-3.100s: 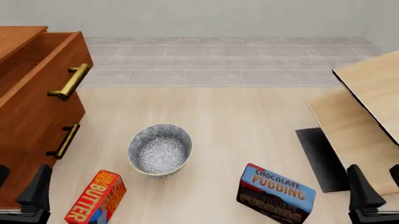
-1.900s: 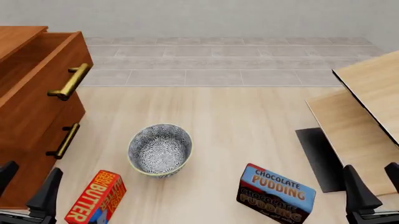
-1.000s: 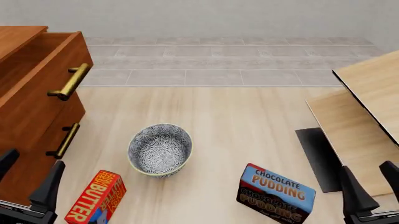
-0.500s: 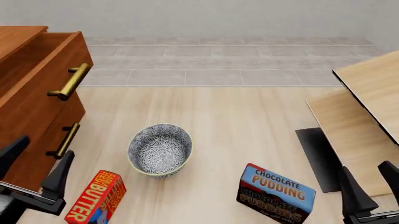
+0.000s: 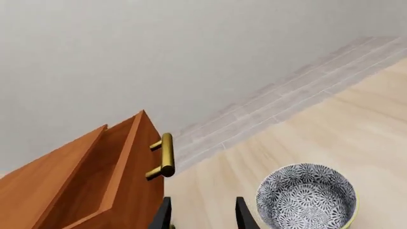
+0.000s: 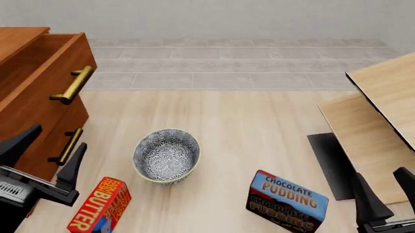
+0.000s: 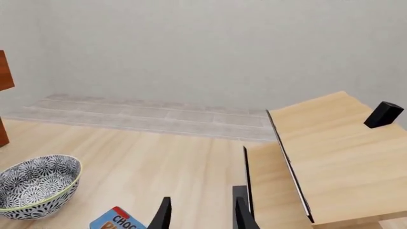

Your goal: Close the top drawer of the cabinet.

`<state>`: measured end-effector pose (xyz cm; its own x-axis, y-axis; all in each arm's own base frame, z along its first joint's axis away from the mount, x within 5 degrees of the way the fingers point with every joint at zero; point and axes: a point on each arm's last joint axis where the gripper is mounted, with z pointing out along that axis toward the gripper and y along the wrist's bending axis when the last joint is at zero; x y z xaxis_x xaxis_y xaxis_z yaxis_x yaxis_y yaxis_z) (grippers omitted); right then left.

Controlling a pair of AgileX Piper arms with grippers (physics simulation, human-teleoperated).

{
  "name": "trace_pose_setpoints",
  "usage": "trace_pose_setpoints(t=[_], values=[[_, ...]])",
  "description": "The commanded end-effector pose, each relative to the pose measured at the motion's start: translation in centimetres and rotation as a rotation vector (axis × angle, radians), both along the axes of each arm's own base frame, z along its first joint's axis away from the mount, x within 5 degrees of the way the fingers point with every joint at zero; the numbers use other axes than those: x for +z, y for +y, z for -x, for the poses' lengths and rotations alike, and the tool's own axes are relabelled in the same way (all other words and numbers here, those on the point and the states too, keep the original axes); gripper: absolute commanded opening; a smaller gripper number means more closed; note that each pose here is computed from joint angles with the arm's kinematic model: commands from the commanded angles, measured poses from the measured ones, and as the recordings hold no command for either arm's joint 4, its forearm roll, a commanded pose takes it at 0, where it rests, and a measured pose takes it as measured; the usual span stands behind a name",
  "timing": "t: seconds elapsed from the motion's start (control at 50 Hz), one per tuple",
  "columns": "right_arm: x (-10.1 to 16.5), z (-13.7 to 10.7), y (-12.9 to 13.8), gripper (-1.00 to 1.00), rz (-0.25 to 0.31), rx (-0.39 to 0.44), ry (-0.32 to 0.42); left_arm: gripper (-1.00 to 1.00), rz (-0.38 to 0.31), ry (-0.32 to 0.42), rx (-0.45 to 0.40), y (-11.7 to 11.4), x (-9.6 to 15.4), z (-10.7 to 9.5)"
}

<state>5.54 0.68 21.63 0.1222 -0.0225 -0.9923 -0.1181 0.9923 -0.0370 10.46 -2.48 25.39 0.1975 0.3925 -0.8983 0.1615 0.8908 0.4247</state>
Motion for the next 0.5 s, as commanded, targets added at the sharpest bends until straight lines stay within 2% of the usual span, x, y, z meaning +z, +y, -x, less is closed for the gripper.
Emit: trace_pose_setpoints(t=[0.02, 0.12, 0.18, 0.24, 0.28, 0.32, 0.4, 0.44, 0.5], values=[[-0.1, 0.0, 0.0, 1.00, 0.003, 0.000, 0.006, 1.00, -0.107, -0.041, 0.009, -0.3, -0.4, -1.0], [-0.1, 0.0, 0.0, 1.00, 0.002, 0.002, 0.008, 1.00, -0.206, -0.089, 0.031, -0.3, -0.9, -1.5], [-0.1, 0.0, 0.0, 1.00, 0.003, 0.001, 0.011, 1.00, -0.201, -0.084, 0.025, -0.5, -0.7, -1.8], [-0.1, 0.0, 0.0, 1.00, 0.006, 0.004, 0.013, 1.00, -0.256, -0.100, 0.024, -0.7, -1.2, -2.2], [-0.1, 0.0, 0.0, 1.00, 0.006, 0.006, 0.013, 1.00, -0.267, -0.098, 0.024, -0.8, -1.3, -2.6], [-0.1, 0.0, 0.0, 1.00, 0.005, 0.004, 0.013, 1.00, -0.350, -0.106, 0.047, -0.7, -2.4, -3.2], [-0.1, 0.0, 0.0, 1.00, 0.005, 0.006, 0.013, 1.00, -0.377, -0.100, 0.047, -0.9, -2.8, -3.7], [-0.1, 0.0, 0.0, 1.00, 0.005, 0.007, 0.013, 1.00, -0.448, -0.129, 0.062, -0.9, -3.8, -3.9], [-0.1, 0.0, 0.1, 1.00, 0.005, 0.009, 0.012, 1.00, -0.449, -0.124, 0.057, -1.0, -3.7, -4.2]])
